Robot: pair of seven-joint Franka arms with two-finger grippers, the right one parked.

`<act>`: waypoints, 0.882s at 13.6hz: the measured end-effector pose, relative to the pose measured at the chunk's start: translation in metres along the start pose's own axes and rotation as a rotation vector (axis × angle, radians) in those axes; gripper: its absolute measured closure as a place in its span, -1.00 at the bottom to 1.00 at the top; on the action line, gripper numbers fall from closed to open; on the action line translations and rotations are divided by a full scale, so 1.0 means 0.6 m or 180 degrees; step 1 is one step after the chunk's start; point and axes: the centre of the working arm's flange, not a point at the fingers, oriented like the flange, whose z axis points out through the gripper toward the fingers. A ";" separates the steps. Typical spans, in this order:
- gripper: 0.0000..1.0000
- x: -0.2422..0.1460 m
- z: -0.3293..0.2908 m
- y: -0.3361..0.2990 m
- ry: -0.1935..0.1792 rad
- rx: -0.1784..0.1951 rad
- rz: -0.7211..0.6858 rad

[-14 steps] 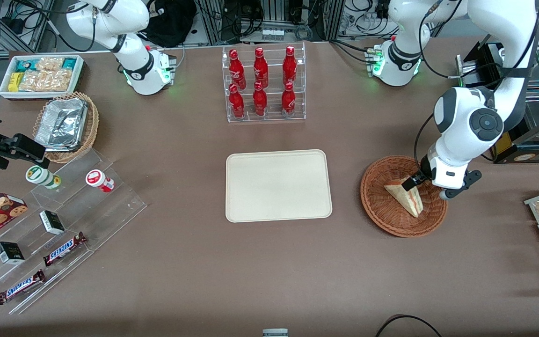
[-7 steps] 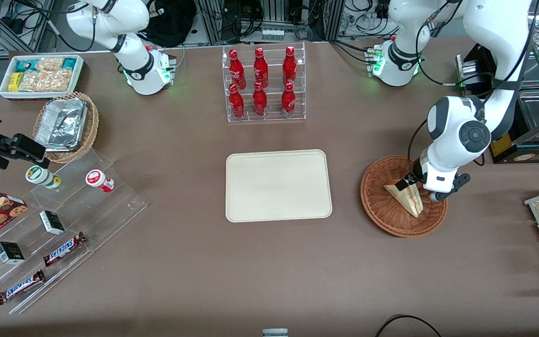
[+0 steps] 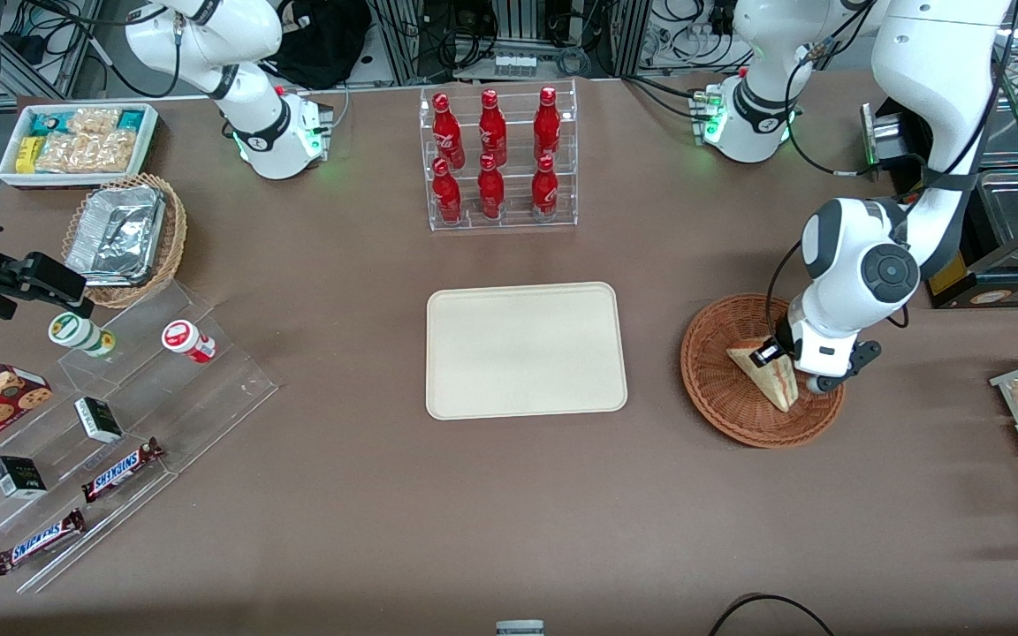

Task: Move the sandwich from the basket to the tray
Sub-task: 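Lower the left gripper around the wrapped sandwich and close it, then lift the sandwich with the left gripper and carry it over the cream tray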

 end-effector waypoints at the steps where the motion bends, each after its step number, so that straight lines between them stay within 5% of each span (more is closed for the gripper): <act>1: 0.42 0.004 -0.010 0.006 0.0032 -0.0027 0.0006; 3: 0.66 0.013 -0.039 0.017 0.0072 -0.0051 0.0016; 8: 0.66 0.019 -0.206 0.077 -0.0165 0.0208 0.0144; 12: 0.66 -0.059 -0.311 0.194 -0.0169 0.0241 0.0557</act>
